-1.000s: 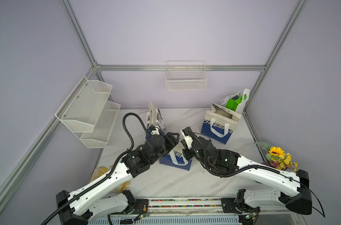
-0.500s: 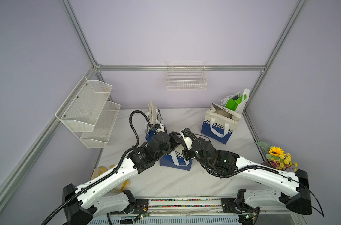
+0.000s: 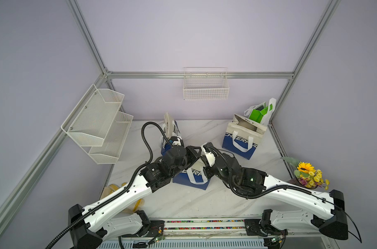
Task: Open the takeout bag
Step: Open the takeout bag at the center of the board.
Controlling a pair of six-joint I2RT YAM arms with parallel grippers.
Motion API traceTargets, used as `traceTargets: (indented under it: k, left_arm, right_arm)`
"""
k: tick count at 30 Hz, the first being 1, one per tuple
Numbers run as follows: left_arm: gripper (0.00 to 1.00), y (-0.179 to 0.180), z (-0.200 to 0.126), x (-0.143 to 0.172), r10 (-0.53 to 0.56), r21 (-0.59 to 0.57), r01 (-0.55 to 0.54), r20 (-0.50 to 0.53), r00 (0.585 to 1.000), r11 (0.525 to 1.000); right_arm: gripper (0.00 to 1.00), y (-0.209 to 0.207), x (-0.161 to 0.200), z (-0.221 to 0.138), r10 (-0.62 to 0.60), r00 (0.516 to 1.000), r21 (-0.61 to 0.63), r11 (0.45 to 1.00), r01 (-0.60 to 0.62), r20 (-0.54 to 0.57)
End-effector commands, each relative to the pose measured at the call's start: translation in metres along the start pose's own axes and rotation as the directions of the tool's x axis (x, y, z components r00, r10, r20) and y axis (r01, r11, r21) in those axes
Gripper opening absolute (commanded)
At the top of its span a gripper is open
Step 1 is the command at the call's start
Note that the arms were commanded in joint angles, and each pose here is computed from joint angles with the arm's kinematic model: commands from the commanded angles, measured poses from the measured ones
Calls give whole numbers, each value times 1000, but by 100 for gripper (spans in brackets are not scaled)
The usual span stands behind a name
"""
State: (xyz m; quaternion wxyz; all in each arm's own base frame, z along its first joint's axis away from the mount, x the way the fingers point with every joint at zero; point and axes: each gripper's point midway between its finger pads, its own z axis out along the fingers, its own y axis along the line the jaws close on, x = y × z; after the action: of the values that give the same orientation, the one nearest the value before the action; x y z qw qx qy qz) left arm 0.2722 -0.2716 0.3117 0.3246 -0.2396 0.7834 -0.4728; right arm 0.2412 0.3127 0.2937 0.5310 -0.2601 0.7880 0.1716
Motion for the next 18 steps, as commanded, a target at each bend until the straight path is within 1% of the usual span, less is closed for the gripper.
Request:
traceTargets:
  k: [1, 4, 7, 8, 10, 11, 12, 13, 15, 18]
  left_arm:
    - [26, -37, 1, -4, -8, 134, 7, 7, 1000, 991]
    - [1, -33, 5, -3, -9, 125, 8, 5, 1000, 992]
    - [0, -28, 4, -5, -7, 102, 6, 18, 1000, 995]
    - [0, -26, 3, -6, 1, 91, -3, 23, 1000, 996]
    - [0, -24, 1, -8, 12, 71, -14, 30, 999, 997]
    - [0, -23, 1, -8, 17, 67, -19, 29, 999, 998]
    - [0, -23, 0, -8, 20, 65, -22, 30, 999, 998]
    - [0, -23, -1, -9, 24, 63, -26, 32, 999, 998]
    - [0, -23, -1, -8, 28, 59, -30, 30, 999, 998]
    - [0, -25, -3, -8, 28, 66, -29, 25, 999, 997]
  right_arm:
    - [0, 8, -20, -8, 31, 997, -50, 998, -27, 73]
    - [0, 8, -20, -8, 36, 997, -51, 998, -33, 74]
    - [0, 4, -18, -8, 40, 996, -29, 999, -38, 75]
    - [3, 0, -17, -8, 41, 996, -9, 999, -41, 75]
    - [42, -10, -14, -9, 50, 996, 44, 998, -53, 80]
    - [57, -16, -12, -10, 55, 995, 74, 995, -61, 84]
    - [65, -24, -11, -11, 61, 994, 114, 991, -71, 88]
    - [69, -30, -10, -13, 66, 993, 152, 985, -80, 94]
    - [71, -39, -7, -13, 78, 993, 202, 975, -95, 94]
    - [71, -53, -4, -14, 87, 991, 281, 953, -113, 102]
